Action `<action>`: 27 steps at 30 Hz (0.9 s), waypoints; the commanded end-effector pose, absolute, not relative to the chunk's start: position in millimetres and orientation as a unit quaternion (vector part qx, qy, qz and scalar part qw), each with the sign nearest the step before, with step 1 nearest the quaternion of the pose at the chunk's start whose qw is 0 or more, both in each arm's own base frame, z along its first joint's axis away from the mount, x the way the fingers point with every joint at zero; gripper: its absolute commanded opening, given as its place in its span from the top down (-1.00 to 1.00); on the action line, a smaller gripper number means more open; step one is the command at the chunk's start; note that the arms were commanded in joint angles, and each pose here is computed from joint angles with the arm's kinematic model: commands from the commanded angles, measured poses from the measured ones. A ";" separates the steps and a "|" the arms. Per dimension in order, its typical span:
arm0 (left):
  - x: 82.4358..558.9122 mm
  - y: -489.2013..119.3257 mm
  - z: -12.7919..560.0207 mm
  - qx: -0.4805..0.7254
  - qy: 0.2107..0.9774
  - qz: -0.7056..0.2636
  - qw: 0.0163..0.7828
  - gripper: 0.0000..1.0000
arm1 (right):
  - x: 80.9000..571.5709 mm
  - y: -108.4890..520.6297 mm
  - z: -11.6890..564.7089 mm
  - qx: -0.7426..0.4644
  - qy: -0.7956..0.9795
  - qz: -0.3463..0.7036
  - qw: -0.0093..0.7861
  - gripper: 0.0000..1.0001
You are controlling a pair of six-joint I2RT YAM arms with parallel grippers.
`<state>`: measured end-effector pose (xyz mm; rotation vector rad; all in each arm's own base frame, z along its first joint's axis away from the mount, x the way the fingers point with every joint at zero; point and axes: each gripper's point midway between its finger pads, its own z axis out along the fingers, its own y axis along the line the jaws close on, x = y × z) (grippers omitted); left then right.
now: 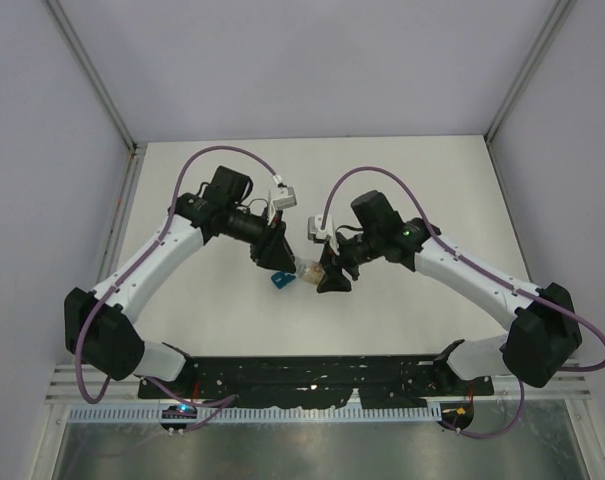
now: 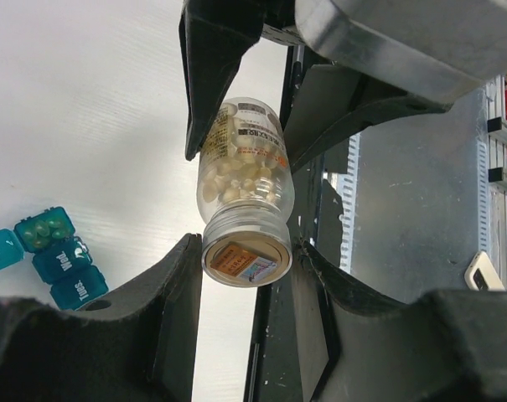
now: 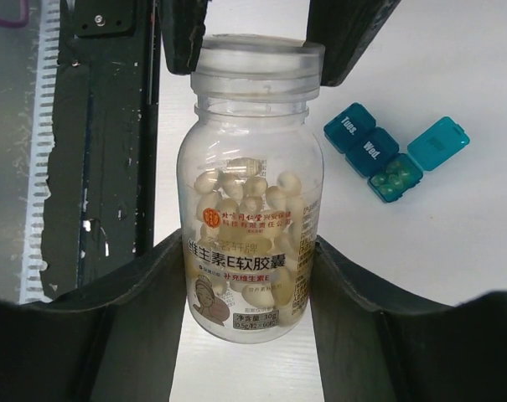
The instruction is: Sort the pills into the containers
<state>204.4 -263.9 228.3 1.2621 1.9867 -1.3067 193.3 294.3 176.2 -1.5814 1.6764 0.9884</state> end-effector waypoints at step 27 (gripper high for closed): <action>191.0 -273.3 251.0 0.548 0.602 -0.448 0.370 0.40 | 162.7 314.2 238.5 -0.592 0.547 0.530 0.266 0.89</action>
